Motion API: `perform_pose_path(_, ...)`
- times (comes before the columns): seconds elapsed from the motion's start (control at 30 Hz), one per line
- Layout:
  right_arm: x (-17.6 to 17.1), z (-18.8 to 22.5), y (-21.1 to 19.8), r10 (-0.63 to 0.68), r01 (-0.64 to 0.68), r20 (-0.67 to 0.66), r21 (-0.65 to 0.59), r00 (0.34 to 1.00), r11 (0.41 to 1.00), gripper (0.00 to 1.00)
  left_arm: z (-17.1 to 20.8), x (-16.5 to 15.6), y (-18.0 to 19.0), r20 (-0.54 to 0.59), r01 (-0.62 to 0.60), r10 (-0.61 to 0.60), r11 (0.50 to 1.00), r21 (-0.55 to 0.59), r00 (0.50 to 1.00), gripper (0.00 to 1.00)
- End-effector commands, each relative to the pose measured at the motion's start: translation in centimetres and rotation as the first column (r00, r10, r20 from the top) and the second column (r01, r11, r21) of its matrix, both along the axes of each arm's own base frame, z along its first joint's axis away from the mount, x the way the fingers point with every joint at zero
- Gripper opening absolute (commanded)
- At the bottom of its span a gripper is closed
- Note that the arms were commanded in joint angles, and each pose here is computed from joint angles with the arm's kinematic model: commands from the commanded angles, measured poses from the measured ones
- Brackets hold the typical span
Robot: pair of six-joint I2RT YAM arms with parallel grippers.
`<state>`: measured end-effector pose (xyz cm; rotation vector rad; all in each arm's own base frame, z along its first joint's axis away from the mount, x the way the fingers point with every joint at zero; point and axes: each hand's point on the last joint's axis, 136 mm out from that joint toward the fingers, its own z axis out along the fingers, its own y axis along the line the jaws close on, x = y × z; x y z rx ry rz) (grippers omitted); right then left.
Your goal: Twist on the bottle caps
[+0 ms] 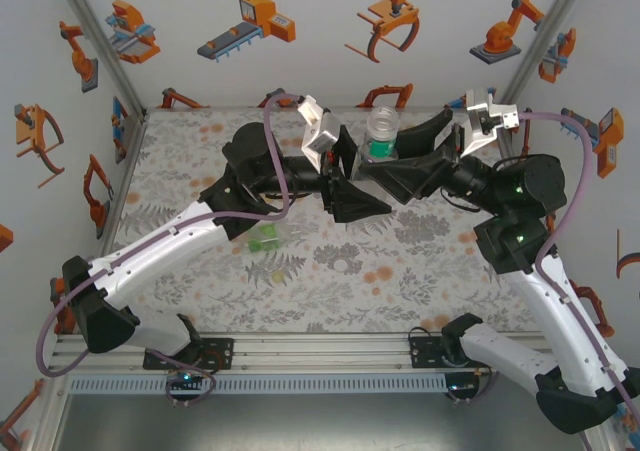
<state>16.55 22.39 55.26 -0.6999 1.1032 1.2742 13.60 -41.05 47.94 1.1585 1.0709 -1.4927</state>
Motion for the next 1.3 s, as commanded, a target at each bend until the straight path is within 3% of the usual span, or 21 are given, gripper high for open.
perform_pose_path(0.0, -1.1, 0.9, -0.4, 0.005, -0.006, 0.046, 0.022, 0.999, 1.000, 0.27, 0.6, -0.5, 0.3, 0.013, 0.013, -0.013, 1.000, -0.028, 1.000, 0.55)
perform_pose_path(0.17, -1.0, 0.7, -0.4, -0.003, 0.003, 0.040, 0.015, 0.999, 1.000, 0.32, 0.5, -0.3, 0.6, 0.011, -0.002, 0.002, 0.999, -0.035, 1.000, 0.49)
perform_pose_path(0.3, -0.9, 0.6, -0.7, -0.034, 0.034, 0.038, 0.003, 0.999, 0.999, 0.58, 0.3, 0.1, 1.3, 0.003, -0.041, 0.041, 0.999, -0.034, 0.999, 0.45)
perform_pose_path(0.43, -0.9, 0.7, -0.8, -0.049, 0.050, 0.037, -0.013, 0.998, 0.999, 0.68, -0.2, 1.1, 2.5, -0.001, -0.129, 0.129, 0.991, -0.021, 0.992, 0.38)
perform_pose_path(0.63, -0.7, -0.2, -0.8, -0.059, 0.059, 0.006, -0.039, 0.998, 0.997, 0.69, -1.9, 2.5, 4.8, 0.001, -0.271, 0.271, 0.962, 0.044, 0.963, 0.33)
perform_pose_path(0.9, 1.6, -4.3, 0.2, -0.105, 0.089, -0.136, -0.122, 0.985, 0.989, 0.62, -3.9, 4.2, 9.3, -0.009, -0.448, 0.453, 0.883, 0.139, 0.891, 0.01)
perform_pose_path(1.07, 3.5, -9.1, 0.9, -0.204, 0.147, -0.248, -0.230, 0.947, 0.962, 0.55, -4.6, 4.4, 12.3, -0.008, -0.537, 0.543, 0.831, 0.143, 0.839, 0.00)
perform_pose_path(1.27, 6.3, -17.0, 1.0, -0.420, 0.231, -0.389, -0.446, 0.820, 0.865, 0.51, -5.3, 3.6, 15.4, 0.009, -0.605, 0.613, 0.778, 0.168, 0.790, 0.00)
